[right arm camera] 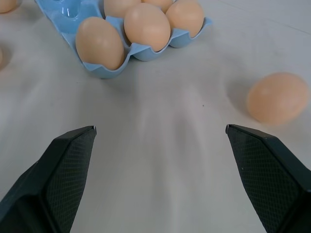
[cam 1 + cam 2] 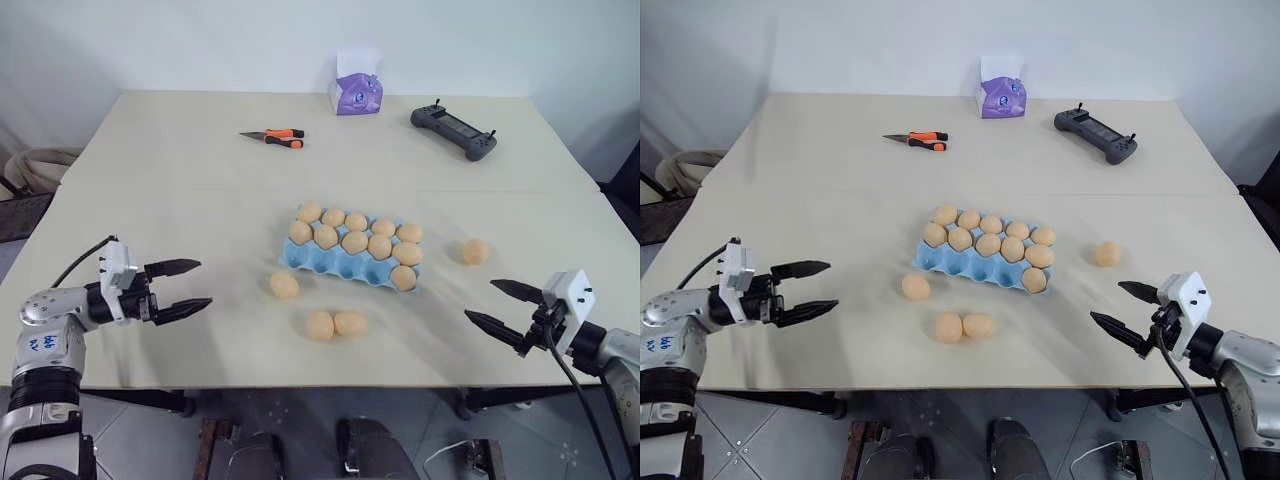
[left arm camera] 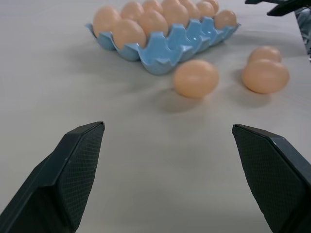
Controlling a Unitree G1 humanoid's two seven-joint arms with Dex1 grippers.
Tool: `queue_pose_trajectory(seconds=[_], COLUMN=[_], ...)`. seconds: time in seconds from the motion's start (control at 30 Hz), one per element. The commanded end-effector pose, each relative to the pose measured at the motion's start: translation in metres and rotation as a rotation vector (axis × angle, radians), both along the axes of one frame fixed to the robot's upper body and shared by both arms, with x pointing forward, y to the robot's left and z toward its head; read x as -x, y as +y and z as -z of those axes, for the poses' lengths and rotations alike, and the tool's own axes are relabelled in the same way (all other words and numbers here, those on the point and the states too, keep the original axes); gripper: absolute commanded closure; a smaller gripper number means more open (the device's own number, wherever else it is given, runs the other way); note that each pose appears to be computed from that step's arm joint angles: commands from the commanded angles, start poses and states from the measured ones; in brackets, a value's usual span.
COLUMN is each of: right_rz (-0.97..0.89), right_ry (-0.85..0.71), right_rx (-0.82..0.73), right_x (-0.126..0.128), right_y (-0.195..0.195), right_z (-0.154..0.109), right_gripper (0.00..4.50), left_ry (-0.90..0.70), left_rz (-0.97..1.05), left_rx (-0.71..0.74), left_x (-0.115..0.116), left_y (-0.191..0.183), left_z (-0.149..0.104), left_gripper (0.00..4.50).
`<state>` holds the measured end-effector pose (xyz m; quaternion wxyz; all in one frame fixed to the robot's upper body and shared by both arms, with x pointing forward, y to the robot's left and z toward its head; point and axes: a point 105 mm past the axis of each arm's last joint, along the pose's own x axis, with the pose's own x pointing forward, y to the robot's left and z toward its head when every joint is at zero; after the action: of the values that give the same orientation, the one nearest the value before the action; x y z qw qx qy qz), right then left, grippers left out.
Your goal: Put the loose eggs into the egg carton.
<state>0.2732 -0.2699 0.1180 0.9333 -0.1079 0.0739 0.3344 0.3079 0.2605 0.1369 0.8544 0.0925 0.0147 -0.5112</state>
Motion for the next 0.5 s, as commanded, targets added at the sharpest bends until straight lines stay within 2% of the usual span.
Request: queue_pose_trajectory(seconds=[0.03,0.23,0.5], right_rz=[0.022,0.052,0.108], right_ry=[-0.058,-0.086,-0.139], right_rx=[0.003,-0.010,-0.013], right_x=[0.000,-0.003,-0.013], right_y=[-0.003,-0.006,-0.011], right_z=[-0.011,-0.018,-0.030], right_gripper=[0.00,0.00,0.00], left_ry=[-0.036,0.017,-0.028], left_rz=[0.000,-0.039,-0.019], left_rx=[0.004,0.012,0.023], left_x=[-0.003,-0.007,-0.003], left_y=[-0.001,-0.002,-0.003], left_z=[-0.006,-0.004,-0.008], left_gripper=[0.02,0.02,0.02])
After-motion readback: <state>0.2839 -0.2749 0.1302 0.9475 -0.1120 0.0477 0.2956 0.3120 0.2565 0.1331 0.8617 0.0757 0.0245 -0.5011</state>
